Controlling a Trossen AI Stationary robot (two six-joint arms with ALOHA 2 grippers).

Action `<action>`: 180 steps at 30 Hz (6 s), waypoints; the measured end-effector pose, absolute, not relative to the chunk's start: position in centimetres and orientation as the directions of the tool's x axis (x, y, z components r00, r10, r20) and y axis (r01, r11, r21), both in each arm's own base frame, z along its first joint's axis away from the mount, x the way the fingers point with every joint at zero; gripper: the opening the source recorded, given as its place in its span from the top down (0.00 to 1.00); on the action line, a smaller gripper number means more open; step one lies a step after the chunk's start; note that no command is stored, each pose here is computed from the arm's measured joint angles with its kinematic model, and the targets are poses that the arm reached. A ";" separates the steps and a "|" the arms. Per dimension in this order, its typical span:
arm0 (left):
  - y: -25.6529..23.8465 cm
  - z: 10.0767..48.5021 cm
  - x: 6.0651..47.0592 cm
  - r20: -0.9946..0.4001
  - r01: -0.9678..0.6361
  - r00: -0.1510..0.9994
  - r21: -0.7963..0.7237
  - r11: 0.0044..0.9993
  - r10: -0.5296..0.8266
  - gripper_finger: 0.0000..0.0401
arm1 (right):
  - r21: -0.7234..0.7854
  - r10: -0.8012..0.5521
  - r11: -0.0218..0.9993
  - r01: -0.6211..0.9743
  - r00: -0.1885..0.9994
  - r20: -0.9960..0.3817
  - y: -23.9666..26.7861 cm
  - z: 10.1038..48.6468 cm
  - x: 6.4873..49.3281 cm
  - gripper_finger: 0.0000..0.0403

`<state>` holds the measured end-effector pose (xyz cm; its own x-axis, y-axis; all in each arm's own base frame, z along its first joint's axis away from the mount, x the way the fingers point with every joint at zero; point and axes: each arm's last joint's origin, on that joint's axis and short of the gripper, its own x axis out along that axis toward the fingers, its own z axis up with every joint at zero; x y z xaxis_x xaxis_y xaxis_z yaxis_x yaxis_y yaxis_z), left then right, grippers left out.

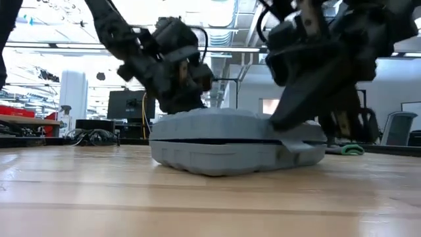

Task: Prefit tool cases
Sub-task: Close the gray tool case, then return to Home Position

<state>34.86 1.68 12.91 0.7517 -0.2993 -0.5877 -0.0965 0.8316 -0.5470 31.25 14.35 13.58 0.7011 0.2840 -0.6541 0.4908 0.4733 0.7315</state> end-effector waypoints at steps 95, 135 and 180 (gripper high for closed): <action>-7.0 24.4 21.2 -0.015 0.007 1.000 -0.552 0.834 -0.019 1.00 | 0.656 0.135 0.754 -0.023 0.983 -0.121 2.7 29.8 29.7 0.99; -0.3 24.7 5.4 -0.097 -0.238 0.971 -0.463 0.854 0.218 1.00 | 0.439 -0.230 0.860 0.260 0.966 -0.122 1.4 36.5 13.3 0.98; 0.9 17.4 9.5 0.002 -0.048 0.998 -0.560 0.827 0.060 1.00 | 0.646 -0.258 0.753 0.129 0.960 0.109 -1.1 17.9 12.0 0.98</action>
<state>9.49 0.93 17.35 0.9982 0.0601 0.0024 -0.0484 0.8268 -0.5604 12.02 -1.09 17.89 0.9601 -0.2578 0.1088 0.1289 0.7526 0.6458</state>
